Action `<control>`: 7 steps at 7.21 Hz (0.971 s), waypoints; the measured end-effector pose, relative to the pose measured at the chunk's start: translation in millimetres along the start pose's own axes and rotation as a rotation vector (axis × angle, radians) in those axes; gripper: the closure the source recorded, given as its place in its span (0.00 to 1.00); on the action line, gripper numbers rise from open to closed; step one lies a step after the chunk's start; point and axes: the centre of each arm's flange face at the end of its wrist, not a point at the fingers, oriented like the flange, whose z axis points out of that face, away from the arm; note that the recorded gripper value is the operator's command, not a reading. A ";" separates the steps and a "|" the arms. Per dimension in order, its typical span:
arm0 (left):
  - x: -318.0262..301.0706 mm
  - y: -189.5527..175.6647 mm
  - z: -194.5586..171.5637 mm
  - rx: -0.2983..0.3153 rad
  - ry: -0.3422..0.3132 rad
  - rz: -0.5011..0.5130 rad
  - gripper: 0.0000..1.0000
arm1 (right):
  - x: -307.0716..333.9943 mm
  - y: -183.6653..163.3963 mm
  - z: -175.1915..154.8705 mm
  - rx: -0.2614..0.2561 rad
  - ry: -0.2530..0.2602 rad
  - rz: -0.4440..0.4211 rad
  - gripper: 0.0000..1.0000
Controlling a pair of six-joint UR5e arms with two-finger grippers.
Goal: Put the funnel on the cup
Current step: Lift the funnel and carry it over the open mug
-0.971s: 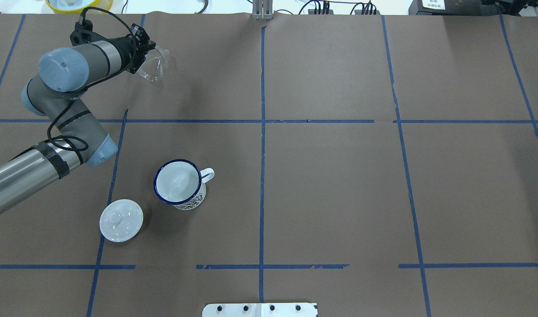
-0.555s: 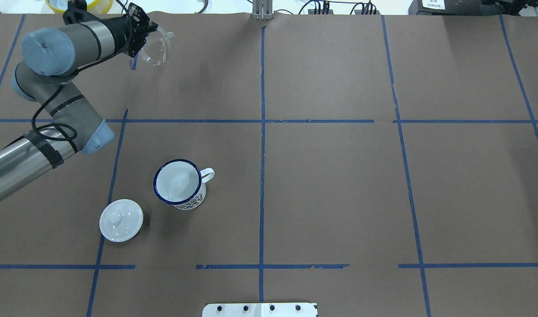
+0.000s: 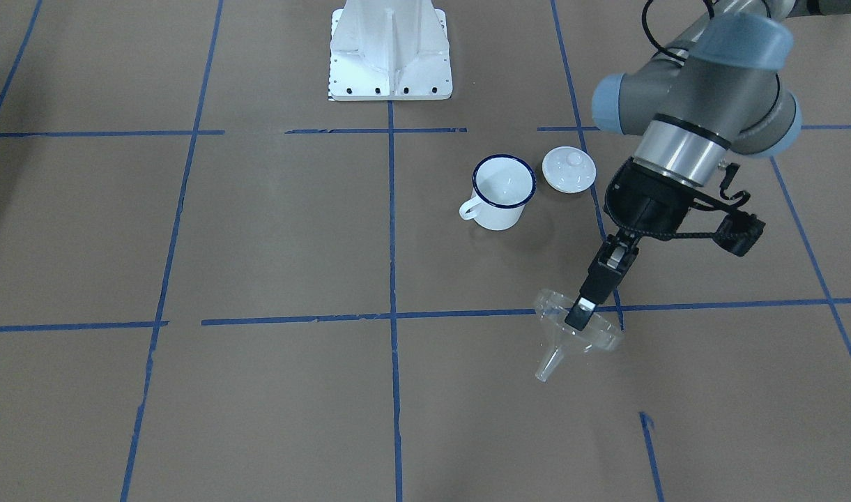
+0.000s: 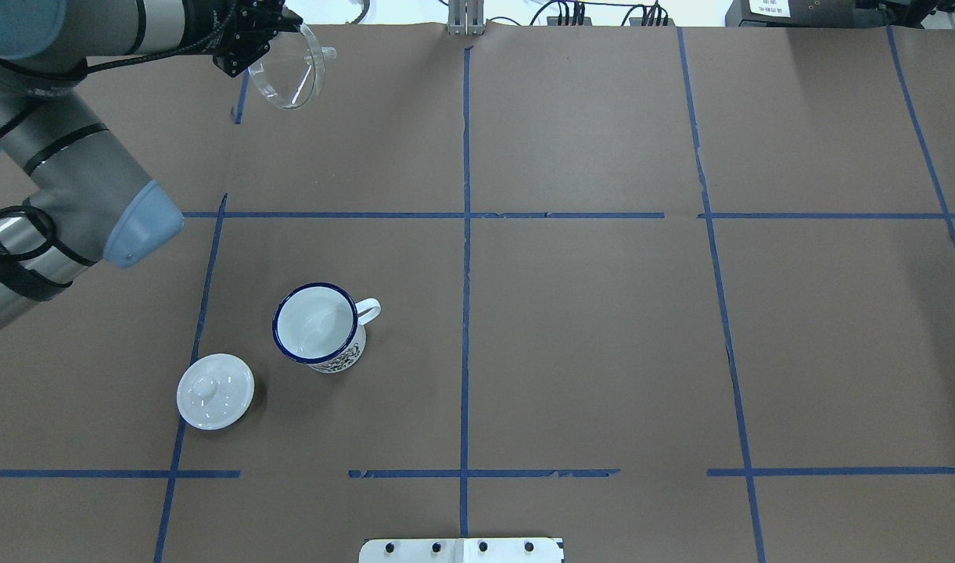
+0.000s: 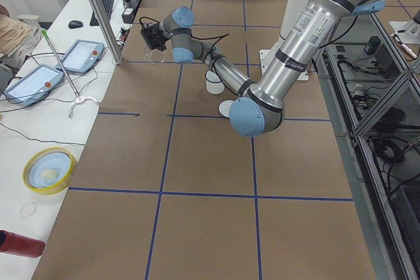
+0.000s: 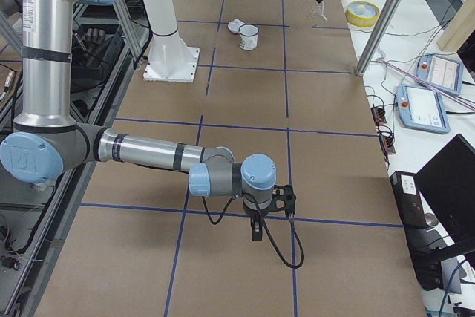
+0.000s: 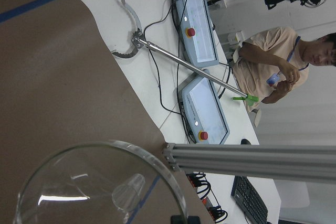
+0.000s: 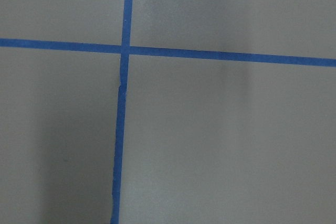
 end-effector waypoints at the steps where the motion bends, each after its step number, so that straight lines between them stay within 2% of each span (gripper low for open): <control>1: 10.7 19.8 -30.0 0.004 -0.111 0.028 1.00 | 0.0 0.0 -0.1 0.000 0.000 0.000 0.00; 3: 17.2 69.7 -69.2 -0.029 -0.352 0.097 1.00 | -0.2 -0.1 -0.3 0.001 0.000 -0.001 0.00; 4: 20.1 100.9 -73.7 -0.057 -0.491 0.159 1.00 | -0.3 -0.2 -0.4 0.001 0.000 -0.001 0.00; 6: 7.4 141.7 -50.3 -0.127 -0.721 0.308 1.00 | -0.4 -0.2 -0.4 0.001 0.000 -0.001 0.00; 7: -7.3 161.3 -30.3 -0.171 -0.778 0.367 1.00 | -0.4 -0.2 -0.5 0.001 0.000 -0.001 0.00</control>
